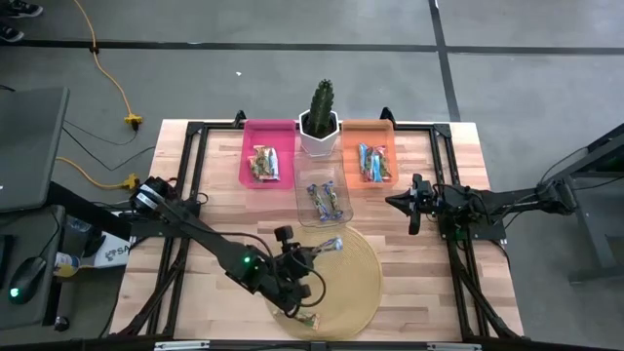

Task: Pick and place Granola Bars by type
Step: Put the blue granola bar into the transparent bin

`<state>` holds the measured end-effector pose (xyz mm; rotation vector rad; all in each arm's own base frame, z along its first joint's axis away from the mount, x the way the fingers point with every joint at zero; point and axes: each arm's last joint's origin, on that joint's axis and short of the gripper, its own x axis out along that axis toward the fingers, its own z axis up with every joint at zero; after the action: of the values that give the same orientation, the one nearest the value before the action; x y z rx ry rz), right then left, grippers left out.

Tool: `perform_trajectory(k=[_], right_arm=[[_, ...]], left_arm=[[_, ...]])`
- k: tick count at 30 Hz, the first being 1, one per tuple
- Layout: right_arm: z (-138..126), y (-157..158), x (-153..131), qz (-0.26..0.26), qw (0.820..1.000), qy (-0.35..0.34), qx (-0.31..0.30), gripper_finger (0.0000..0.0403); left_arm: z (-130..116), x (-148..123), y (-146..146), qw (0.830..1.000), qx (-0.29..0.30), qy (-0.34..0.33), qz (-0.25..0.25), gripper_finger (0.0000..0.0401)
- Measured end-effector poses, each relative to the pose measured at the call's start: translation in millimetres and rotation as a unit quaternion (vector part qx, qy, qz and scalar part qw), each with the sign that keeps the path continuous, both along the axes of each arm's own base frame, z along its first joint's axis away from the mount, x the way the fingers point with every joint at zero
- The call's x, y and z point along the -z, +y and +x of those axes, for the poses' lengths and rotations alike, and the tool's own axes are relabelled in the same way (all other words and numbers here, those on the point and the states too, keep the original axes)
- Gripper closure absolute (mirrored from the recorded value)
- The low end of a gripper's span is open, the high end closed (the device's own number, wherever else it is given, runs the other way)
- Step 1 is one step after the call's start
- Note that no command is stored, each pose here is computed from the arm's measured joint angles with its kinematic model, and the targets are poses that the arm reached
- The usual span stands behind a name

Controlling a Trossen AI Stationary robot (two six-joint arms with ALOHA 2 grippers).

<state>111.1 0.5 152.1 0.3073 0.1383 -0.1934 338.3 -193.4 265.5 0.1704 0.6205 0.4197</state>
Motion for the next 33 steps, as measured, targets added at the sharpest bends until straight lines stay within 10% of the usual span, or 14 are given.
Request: perform_trajectory(k=[18, 33], right_arm=[[0, 0, 0, 0.001, 1.000, 0.000, 0.000, 0.0402], [0, 0, 0, 0.001, 1.000, 0.000, 0.000, 0.0402]], left_arm=[[7, -178, 36, 0.939, -0.207, -0.275, 0.018, 0.0325], [26, -206, 135, 0.869, -0.332, -0.360, -0.071, 0.0325]])
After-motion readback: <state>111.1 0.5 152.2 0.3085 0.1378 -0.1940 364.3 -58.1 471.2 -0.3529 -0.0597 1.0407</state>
